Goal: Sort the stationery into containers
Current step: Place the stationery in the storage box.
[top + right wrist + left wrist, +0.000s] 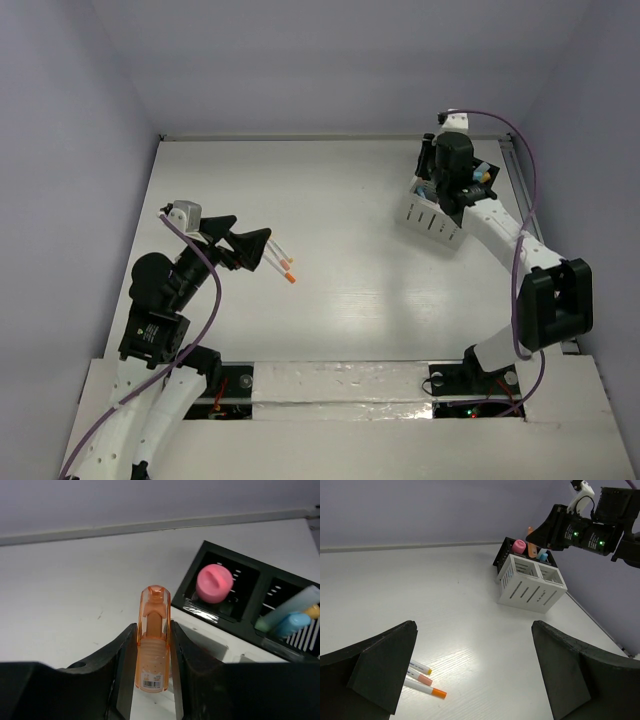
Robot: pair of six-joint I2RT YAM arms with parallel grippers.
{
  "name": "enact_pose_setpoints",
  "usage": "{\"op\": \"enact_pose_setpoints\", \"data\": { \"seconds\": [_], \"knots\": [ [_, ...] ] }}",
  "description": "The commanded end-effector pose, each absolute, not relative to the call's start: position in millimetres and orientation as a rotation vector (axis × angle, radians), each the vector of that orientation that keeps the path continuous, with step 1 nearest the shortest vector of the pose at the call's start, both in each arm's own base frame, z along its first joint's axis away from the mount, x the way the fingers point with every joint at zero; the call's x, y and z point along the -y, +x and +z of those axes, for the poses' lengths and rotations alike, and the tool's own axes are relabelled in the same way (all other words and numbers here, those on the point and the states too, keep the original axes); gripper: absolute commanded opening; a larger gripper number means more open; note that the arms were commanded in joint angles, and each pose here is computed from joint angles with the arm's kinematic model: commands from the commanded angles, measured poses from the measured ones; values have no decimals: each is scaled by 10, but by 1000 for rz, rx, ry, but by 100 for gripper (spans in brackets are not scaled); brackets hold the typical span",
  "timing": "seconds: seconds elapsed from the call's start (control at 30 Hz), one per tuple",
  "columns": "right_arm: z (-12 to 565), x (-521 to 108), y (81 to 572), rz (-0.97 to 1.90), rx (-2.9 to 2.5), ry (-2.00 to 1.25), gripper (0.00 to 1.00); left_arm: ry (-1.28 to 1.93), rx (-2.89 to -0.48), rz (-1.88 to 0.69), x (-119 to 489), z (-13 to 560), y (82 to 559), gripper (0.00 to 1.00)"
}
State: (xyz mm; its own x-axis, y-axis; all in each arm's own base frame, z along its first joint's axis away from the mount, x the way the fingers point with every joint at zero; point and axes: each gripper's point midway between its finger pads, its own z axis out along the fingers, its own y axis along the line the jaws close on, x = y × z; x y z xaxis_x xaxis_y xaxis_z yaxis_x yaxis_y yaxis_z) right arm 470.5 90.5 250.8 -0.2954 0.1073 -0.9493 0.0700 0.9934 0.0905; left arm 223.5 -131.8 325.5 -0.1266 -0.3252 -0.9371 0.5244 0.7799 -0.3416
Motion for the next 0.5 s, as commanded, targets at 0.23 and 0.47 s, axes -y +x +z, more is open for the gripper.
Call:
{"op": "enact_pose_setpoints", "data": {
  "seconds": [0.23, 0.47],
  "knots": [
    [2418, -727, 4868, -11, -1788, 10, 29, 196, -1494, -754, 1366, 3356, 2198, 99],
    [2165, -674, 4846, -41, -1831, 32, 33, 196, -1496, -756, 1369, 3349, 2197, 99]
  ]
}}
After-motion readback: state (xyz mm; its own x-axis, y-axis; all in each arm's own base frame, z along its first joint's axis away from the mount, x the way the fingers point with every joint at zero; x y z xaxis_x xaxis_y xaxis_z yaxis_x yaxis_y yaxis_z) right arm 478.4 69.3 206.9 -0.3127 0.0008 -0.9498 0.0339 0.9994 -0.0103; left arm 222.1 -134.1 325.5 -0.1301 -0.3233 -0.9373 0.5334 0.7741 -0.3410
